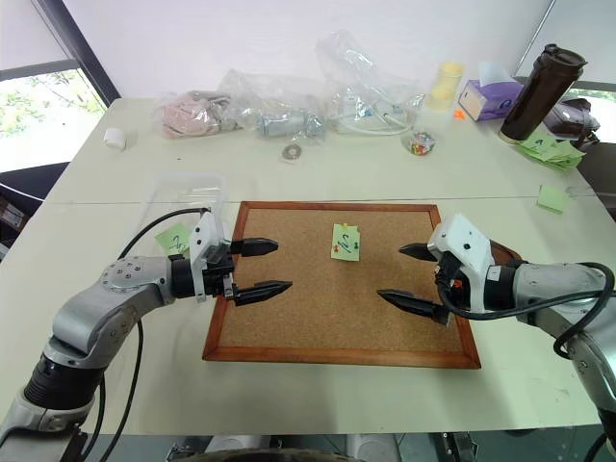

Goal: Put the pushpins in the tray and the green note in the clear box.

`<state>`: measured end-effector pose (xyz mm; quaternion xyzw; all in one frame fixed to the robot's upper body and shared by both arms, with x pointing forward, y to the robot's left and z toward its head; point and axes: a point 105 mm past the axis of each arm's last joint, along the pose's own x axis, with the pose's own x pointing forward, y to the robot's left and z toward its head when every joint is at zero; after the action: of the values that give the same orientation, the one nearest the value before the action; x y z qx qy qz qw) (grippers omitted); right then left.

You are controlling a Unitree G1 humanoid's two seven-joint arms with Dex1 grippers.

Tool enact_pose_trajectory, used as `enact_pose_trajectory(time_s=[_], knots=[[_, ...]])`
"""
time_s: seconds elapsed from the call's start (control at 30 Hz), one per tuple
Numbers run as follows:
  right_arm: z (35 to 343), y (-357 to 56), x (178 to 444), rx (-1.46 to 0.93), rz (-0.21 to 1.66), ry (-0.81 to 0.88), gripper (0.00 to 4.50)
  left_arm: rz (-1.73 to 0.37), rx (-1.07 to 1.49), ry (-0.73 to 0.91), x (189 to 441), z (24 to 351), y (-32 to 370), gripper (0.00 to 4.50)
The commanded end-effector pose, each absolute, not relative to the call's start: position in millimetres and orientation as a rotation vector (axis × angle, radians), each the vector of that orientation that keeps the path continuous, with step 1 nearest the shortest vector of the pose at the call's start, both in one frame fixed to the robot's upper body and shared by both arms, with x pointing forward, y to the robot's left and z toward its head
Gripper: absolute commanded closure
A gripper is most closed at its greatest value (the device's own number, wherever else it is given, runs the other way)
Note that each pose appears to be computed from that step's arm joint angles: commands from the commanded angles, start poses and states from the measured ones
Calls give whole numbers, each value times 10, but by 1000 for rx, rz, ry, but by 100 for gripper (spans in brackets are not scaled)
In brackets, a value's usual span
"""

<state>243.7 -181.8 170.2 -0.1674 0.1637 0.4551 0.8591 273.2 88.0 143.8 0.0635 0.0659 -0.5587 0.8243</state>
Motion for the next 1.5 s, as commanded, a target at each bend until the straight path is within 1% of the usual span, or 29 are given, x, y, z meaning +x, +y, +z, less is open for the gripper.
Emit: enact_pose_trajectory(time_s=[0.03,0.2,0.27,0.33,0.43,0.5,0.53,0.67,0.93,1.03,1.2,1.33,1.4,1.5], knots=[[1757,-1790,2444,-375,967,314,0,-1194,158,101,2724,1505,859,3],[1754,-1773,2449,-372,973,313,0,-1182,170,105,2754,1471,849,3],[1753,-1773,2453,-373,975,314,0,-1179,182,94,2785,1462,827,54],[1752,-1770,2454,-374,978,315,0,-1188,183,84,2798,1470,785,131],[1753,-1765,2455,-375,981,316,0,-1196,225,88,2810,1423,764,286],[1754,-1756,2458,-376,985,315,0,-1198,233,92,2815,1389,753,380],[1754,-1746,2465,-375,988,312,0,-1198,226,99,2816,1363,738,442],[1759,-1663,2521,-361,1009,286,0,-1206,244,143,2794,1184,712,447],[1813,-1509,2913,-327,951,188,0,-1156,268,238,2816,841,801,447],[1809,-1394,3101,-252,940,158,0,-1135,310,261,2829,720,838,447],[1736,-1278,3342,-218,909,156,0,-1116,318,262,2842,669,853,447],[1561,-1252,3533,-264,859,201,0,-1113,318,260,2827,662,850,447],[1476,-1259,3592,-304,841,238,0,-1108,316,257,2825,668,850,447],[1471,-1247,3666,-310,815,254,0,-1107,311,256,2809,672,847,447]])
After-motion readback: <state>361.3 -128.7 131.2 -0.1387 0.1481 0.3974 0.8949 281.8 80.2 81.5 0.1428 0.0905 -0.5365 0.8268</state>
